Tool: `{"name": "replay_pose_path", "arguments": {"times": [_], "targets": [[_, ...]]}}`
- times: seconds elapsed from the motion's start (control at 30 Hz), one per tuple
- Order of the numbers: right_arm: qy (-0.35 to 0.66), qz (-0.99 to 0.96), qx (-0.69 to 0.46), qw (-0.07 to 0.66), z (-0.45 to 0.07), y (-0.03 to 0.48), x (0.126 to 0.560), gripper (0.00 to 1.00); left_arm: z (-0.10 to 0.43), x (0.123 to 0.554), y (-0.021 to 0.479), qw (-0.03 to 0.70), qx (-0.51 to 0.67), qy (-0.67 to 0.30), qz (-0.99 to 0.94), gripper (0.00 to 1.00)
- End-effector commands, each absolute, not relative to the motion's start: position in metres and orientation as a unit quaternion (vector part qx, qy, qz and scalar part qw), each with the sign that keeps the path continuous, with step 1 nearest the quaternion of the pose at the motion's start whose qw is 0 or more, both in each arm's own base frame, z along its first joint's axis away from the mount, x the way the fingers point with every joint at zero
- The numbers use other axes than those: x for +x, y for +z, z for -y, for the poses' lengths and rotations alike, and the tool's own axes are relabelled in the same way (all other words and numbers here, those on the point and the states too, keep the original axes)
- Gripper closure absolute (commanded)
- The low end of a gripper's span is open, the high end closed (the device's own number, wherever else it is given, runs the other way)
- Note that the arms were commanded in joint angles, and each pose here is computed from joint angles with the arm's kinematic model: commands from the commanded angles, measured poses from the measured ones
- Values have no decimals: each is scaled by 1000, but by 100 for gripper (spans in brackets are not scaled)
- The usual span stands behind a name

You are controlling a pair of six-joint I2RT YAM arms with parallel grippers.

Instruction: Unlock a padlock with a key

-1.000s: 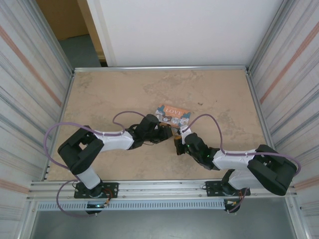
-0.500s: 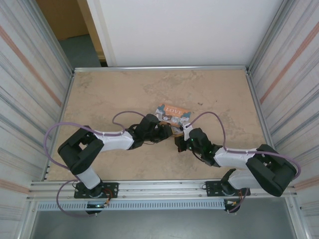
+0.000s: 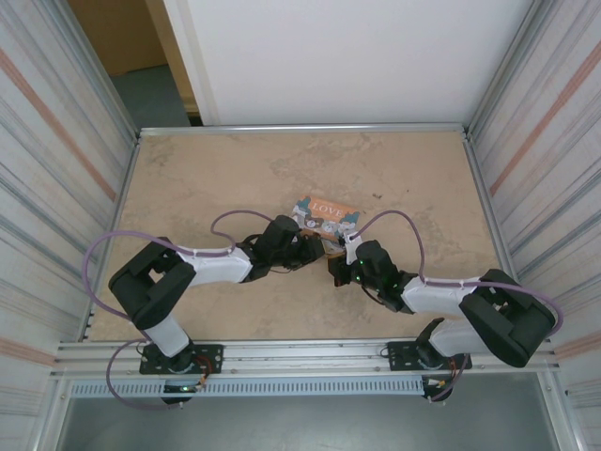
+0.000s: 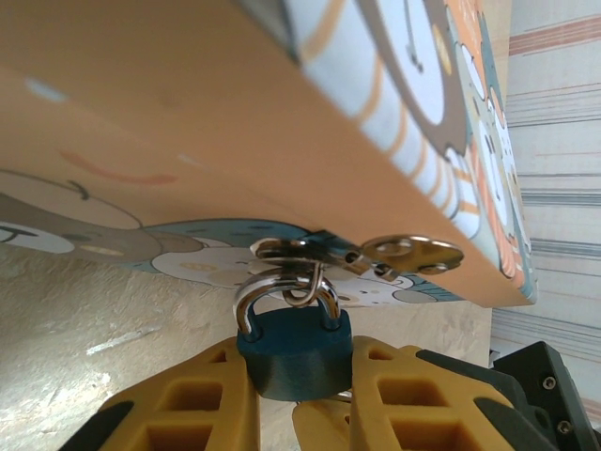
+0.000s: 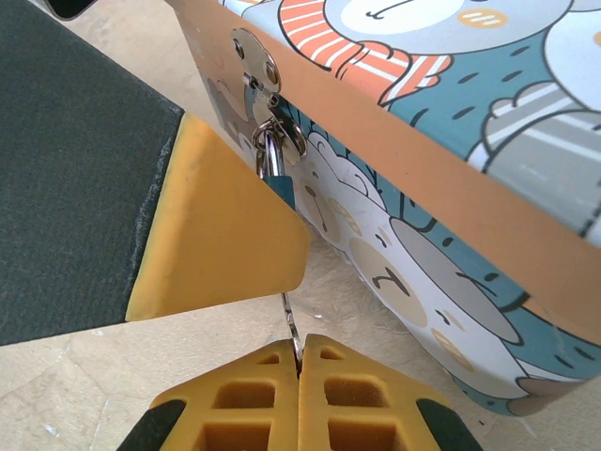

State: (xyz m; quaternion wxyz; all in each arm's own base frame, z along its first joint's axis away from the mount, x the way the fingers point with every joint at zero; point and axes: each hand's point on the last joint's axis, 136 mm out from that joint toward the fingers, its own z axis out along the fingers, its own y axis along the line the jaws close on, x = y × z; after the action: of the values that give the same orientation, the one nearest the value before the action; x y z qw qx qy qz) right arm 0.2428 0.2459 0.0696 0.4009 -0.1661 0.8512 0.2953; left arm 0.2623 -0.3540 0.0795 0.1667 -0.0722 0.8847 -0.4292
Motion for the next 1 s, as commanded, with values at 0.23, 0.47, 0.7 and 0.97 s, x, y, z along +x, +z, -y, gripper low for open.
{"name": "replay_pose_path", "arguments": {"times": [0.23,0.47,0.7,0.97], "targets": [[378,-742,-186,521,-287,182,271,100,380,234,97,131,-51,-480,-866,78],[388,-719,-188,544,-286,209,278,100,386,227,101,119,-53,-488,-863,77],[399,-697,-187,565,-285,235,287,100,387,222,99,109,-58,-489,-864,78],[399,-704,-187,557,-289,231,293,100,385,219,92,105,-66,-484,-866,77]]}}
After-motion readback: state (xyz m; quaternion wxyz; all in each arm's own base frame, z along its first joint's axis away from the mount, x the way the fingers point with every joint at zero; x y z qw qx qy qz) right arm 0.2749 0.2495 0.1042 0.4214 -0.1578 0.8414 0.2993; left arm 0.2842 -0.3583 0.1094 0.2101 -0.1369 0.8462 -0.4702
